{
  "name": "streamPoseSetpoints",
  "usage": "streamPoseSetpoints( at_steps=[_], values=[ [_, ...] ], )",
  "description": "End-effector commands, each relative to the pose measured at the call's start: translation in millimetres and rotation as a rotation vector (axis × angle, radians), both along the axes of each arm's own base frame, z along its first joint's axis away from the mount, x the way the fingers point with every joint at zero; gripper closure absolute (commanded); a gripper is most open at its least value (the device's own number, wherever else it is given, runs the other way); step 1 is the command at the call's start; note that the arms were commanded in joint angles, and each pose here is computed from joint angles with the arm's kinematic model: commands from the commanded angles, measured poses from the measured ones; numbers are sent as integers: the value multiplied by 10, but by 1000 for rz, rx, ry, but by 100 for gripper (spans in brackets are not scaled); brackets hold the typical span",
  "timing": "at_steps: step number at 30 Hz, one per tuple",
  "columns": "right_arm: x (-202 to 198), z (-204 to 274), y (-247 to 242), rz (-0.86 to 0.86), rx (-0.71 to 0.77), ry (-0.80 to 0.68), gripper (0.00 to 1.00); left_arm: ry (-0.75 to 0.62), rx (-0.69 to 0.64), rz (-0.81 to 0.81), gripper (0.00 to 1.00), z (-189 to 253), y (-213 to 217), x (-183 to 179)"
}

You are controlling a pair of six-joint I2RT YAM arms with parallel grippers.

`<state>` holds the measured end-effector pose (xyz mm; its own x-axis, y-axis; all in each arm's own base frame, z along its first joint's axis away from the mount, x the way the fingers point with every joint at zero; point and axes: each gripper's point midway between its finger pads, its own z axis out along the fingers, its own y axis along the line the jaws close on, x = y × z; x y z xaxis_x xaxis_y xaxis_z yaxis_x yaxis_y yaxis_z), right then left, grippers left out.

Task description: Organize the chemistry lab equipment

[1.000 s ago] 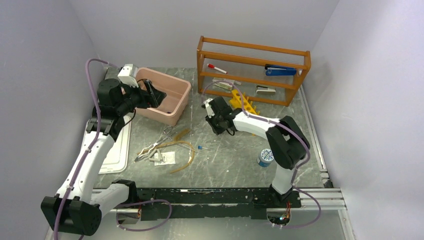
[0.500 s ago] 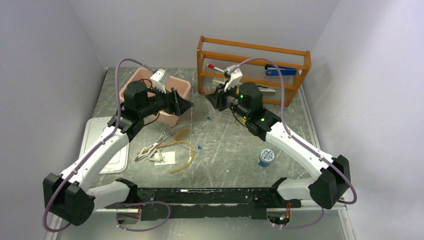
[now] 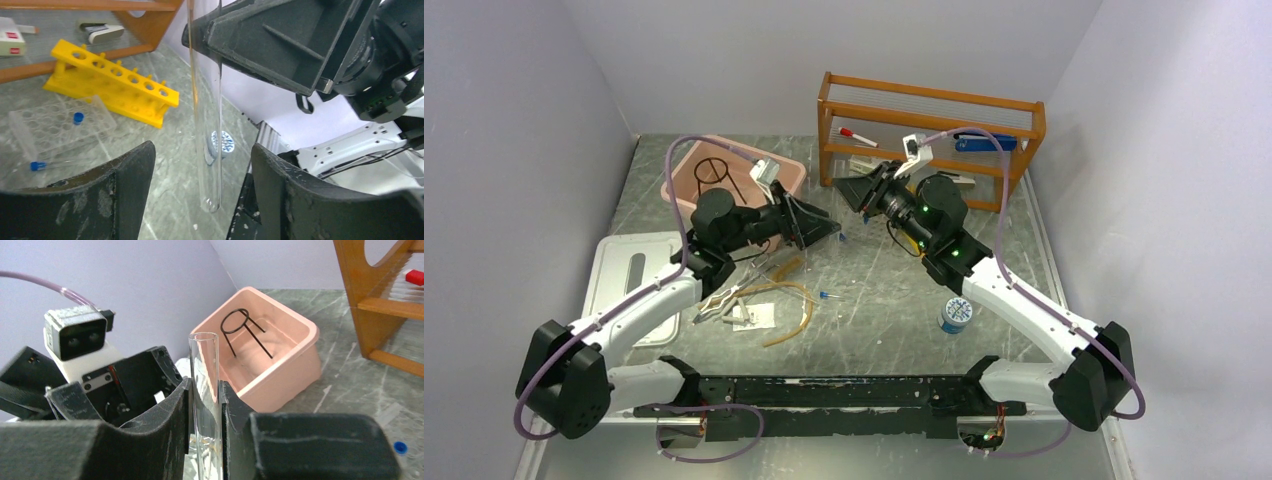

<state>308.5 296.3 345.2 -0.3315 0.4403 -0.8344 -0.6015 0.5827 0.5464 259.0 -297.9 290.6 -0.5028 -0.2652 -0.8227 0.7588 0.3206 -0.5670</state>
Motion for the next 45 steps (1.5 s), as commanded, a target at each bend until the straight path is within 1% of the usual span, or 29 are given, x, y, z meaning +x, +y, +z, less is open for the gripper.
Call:
streamPoseSetpoints(
  at_steps=[1,4,6,7,11,14,15,16,18,19,20,26,30,35,40,42,43,44,45],
  values=[
    [-88,301,2,26,124,-28,80,-44,-96,-71,30,278,-146,-97],
    [-116,318,3,38,127,-27,80,-35,-104,-96,40,280,-201,-101],
    [-138,315,-11,39,119,-27,79,-42,-91,-86,50,267,-213,-60],
    [-151,316,-21,39,115,-31,79,-53,-88,-86,56,283,-217,-49],
    [-194,295,-75,36,93,-19,76,-119,-68,-88,72,366,-229,-28],
    [-233,264,-97,44,70,-2,72,-171,-36,-100,86,366,-224,-38],
    [-236,243,-94,45,56,17,69,-190,-26,-107,89,366,-222,-50],
    [-236,229,-96,47,42,34,64,-210,-13,-114,92,359,-219,-60],
    [-235,198,-96,53,16,79,49,-242,21,-125,95,344,-213,-75],
    [-241,203,-101,55,9,97,46,-257,41,-130,95,338,-205,-84],
    [-248,204,-104,60,1,114,44,-270,61,-132,95,328,-197,-85],
    [-279,280,-128,87,-13,185,44,-352,143,-167,95,271,-149,-153],
    [-201,246,-200,76,-38,224,49,-369,184,-162,95,217,-119,-136],
    [-209,239,-169,141,-61,220,57,-375,195,-167,95,208,-114,-146],
    [-255,234,-111,201,-90,214,62,-369,199,-163,95,215,-110,-140],
    [-262,228,-102,213,-97,209,66,-369,201,-163,95,219,-109,-141],
    [-254,225,-109,213,-99,207,69,-365,203,-159,94,217,-105,-132],
    [-247,227,-115,213,-102,204,73,-360,205,-155,91,217,-105,-129],
    [-234,230,-125,209,-106,199,75,-347,206,-141,79,223,-97,-106]
  ],
)
